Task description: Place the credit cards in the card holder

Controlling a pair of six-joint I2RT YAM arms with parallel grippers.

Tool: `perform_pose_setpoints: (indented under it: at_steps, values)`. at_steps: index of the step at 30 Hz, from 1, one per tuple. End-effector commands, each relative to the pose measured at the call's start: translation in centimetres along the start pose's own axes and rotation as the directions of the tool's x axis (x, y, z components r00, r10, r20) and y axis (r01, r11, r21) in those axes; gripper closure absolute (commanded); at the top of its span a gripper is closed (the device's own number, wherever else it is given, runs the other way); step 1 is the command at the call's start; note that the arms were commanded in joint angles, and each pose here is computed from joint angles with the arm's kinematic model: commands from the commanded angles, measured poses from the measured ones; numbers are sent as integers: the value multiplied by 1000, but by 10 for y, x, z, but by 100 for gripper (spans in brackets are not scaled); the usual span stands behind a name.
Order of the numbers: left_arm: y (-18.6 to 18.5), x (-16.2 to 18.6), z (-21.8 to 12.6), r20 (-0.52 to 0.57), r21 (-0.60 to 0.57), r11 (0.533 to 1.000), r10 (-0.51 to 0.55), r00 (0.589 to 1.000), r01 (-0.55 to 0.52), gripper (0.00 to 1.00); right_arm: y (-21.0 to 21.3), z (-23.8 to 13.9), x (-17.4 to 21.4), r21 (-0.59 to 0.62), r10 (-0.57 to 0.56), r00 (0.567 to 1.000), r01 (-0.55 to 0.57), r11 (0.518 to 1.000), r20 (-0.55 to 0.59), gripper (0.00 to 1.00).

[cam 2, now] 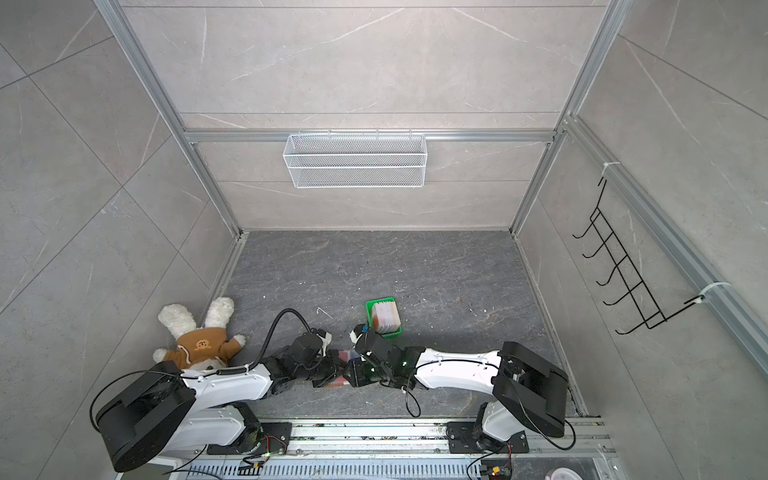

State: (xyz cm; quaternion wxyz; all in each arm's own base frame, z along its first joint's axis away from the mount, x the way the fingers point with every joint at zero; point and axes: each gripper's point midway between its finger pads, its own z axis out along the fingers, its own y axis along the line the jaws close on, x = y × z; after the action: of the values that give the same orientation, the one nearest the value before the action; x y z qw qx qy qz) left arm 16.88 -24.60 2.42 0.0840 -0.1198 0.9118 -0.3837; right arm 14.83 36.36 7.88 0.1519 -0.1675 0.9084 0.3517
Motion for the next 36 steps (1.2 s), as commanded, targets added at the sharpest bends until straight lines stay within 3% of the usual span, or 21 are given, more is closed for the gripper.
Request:
perform_pose_setpoints:
  at_steps: [1, 14, 24, 36]
  values:
    - [-5, 1, -4, -12, 32, 999, -13, 1000, 13, 100, 14, 3, -5, -34, -31, 999, 32, 999, 3, 59]
    - [4, 1, -5, -12, 14, 999, -31, 999, 31, 100, 6, 6, -6, 15, -29, 999, 29, 999, 15, 60]
    - [11, 2, -7, -8, -2, 999, -39, 999, 39, 100, -32, -24, -5, 196, 9, 996, -26, 980, 87, 61]
    - [21, -10, -38, 40, -111, 994, -14, 999, 18, 100, -55, -56, -4, 280, 12, 987, -56, 958, 159, 62]
